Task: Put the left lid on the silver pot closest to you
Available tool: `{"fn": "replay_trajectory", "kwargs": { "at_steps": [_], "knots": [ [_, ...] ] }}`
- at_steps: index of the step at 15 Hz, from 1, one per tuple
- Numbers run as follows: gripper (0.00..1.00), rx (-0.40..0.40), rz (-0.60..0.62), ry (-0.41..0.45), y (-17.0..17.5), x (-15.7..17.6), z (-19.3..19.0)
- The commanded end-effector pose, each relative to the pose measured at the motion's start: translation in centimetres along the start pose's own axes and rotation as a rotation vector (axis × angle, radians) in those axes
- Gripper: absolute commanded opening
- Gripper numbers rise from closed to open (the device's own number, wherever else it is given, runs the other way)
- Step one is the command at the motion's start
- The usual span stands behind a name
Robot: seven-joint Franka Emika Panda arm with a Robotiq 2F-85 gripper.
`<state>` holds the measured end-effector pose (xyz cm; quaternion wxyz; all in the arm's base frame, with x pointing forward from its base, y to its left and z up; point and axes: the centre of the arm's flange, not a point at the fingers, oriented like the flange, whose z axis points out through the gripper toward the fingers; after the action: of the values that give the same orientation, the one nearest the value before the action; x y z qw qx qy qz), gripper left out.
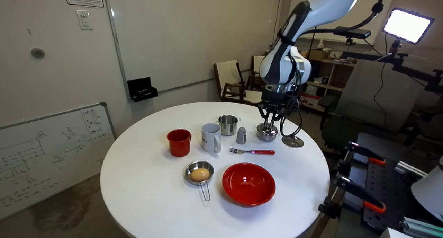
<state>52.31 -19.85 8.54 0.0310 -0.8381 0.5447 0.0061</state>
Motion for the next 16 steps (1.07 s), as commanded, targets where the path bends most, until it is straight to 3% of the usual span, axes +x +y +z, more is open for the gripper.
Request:
{"fn": "replay_trajectory", "kwargs": {
  "at_steps": [1,4,5,6,12,14,16],
  "knots": [
    [0.08,0.02,0.004,-0.005,-0.2,1.1,0.7],
    [0.09,0.021,0.008,-0.006,-0.1,1.4,0.8],
    [0.44,0.02,0.008,-0.006,0.0,1.4,0.8],
    [0.44,0.02,0.008,-0.003,0.0,1.5,0.7],
    [0.86,0.038,0.003,0.027,-0.3,1.0,-0.9],
    [0.99,0.041,-0.013,0.079,-0.8,0.3,-2.9],
    [1.0,0.054,-0.039,0.162,-1.8,-0.4,-5.6]
  ]
}}
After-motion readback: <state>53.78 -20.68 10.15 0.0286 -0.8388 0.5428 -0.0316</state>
